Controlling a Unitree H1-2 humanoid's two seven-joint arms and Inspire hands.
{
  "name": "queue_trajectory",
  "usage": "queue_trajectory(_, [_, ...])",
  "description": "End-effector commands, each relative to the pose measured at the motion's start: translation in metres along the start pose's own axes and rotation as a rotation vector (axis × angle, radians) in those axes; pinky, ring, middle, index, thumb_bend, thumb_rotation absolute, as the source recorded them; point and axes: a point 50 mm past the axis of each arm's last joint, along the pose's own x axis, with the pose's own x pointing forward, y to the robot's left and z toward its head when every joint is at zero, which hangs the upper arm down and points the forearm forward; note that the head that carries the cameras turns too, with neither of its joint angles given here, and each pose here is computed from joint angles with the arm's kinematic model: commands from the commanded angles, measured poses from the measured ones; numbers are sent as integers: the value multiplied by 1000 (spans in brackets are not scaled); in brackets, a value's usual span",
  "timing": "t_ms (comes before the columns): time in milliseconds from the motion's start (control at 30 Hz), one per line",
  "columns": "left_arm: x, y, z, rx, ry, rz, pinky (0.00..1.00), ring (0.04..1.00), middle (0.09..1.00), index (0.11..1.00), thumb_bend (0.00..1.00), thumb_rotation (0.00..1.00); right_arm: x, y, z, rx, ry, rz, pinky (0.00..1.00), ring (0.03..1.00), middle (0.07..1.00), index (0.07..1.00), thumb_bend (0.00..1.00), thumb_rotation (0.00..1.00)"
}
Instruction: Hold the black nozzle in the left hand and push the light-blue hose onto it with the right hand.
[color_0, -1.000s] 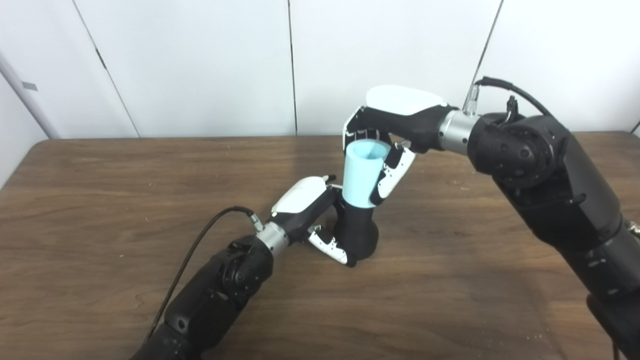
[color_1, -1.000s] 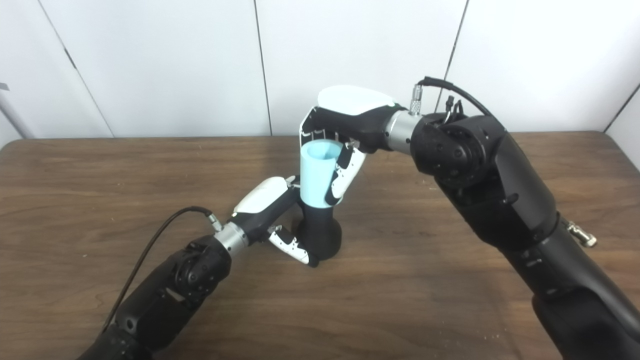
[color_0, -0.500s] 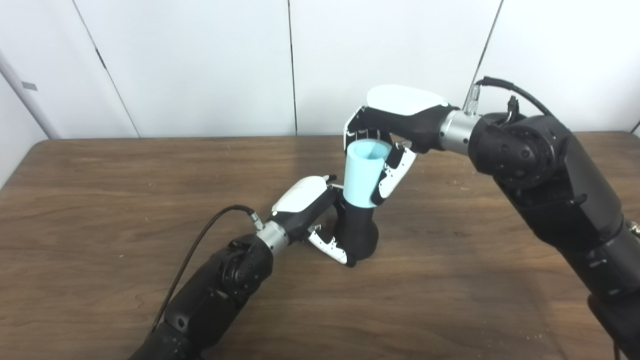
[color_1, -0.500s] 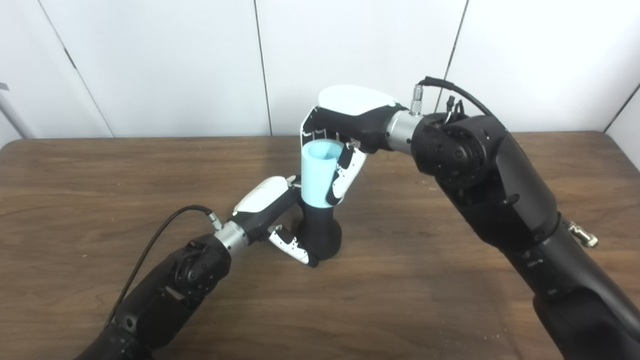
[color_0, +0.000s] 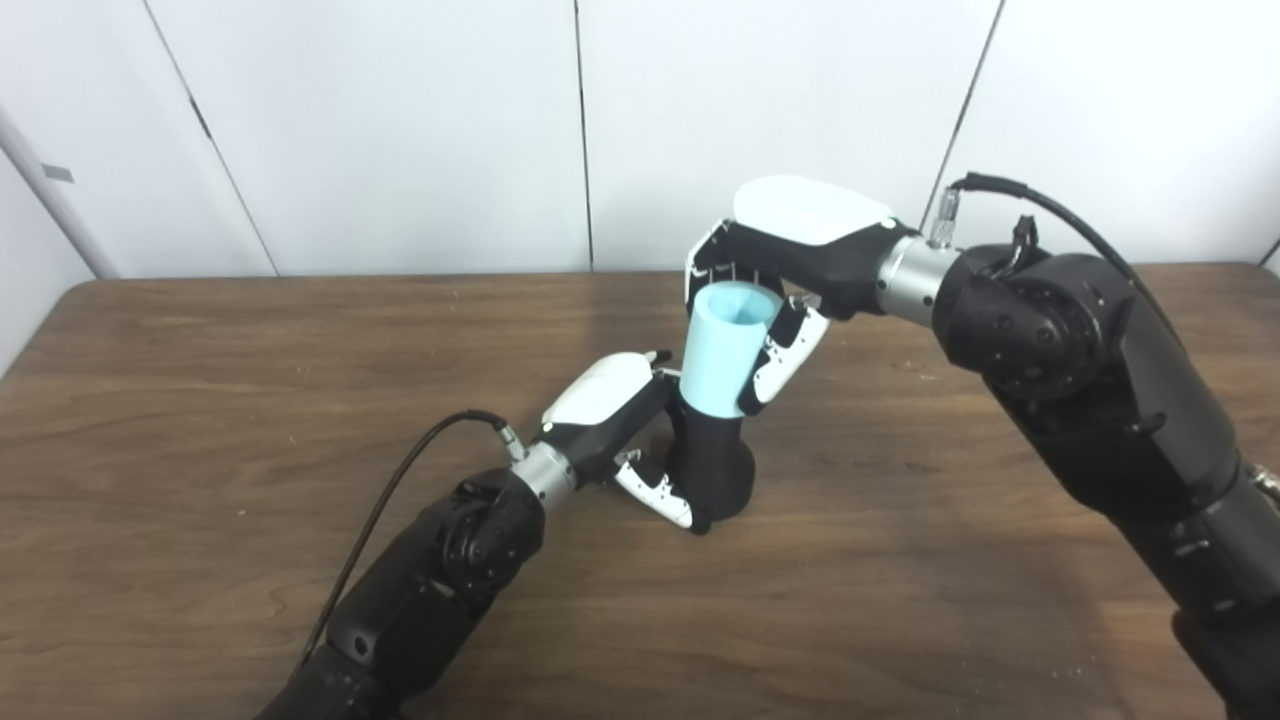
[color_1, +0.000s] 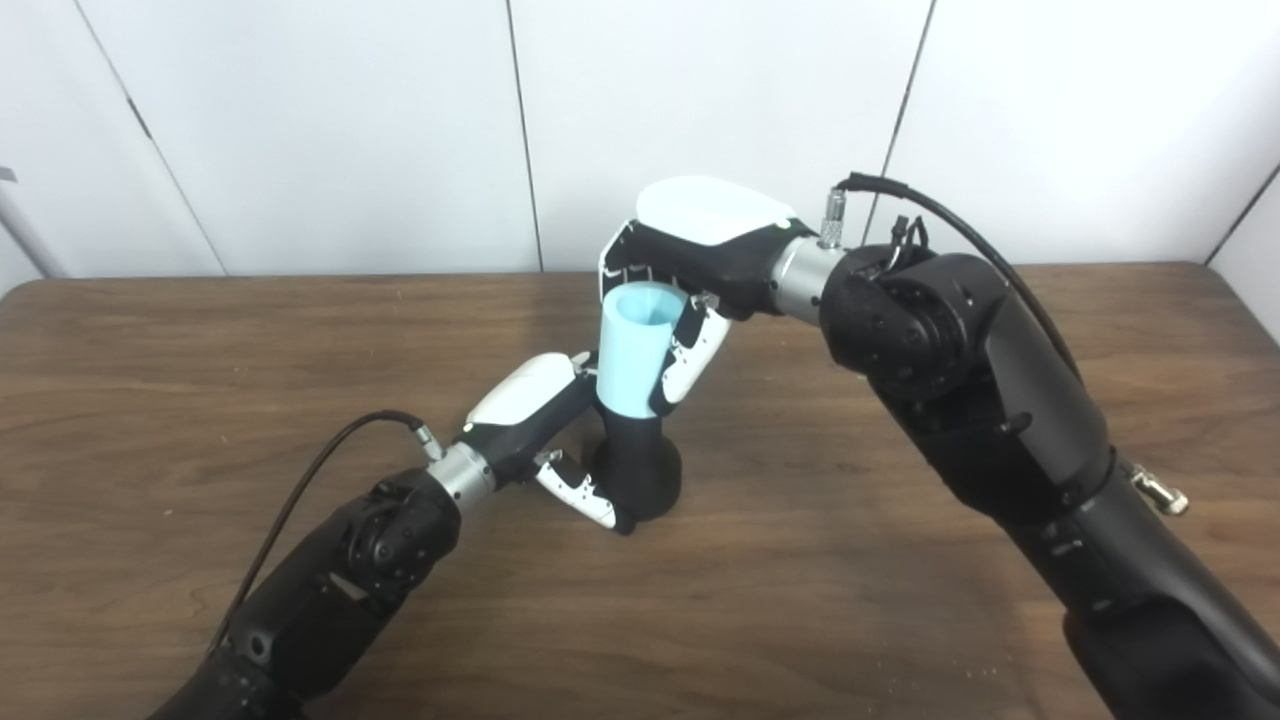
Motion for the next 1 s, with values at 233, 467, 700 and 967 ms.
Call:
queue_trajectory(233, [-19,-39,-23,10,120,-183,1000,602,493,480,526,0,5,10,13,12,-25,56,369,448,479,497,503,0])
queue_trajectory(467, [-21,-39,-23,8,119,-187,1000,602,489,482,526,0,9,10,16,3,-45,60,369,444,478,501,502,0])
queue_trajectory(700, [-20,-38,-25,13,118,-192,1000,602,486,484,526,0,9,-6,20,-20,-60,43,372,447,477,497,502,0])
queue_trajectory(967, [-21,-37,-24,9,116,-188,1000,596,479,487,526,0,3,11,13,-23,-50,52,372,456,483,482,503,0])
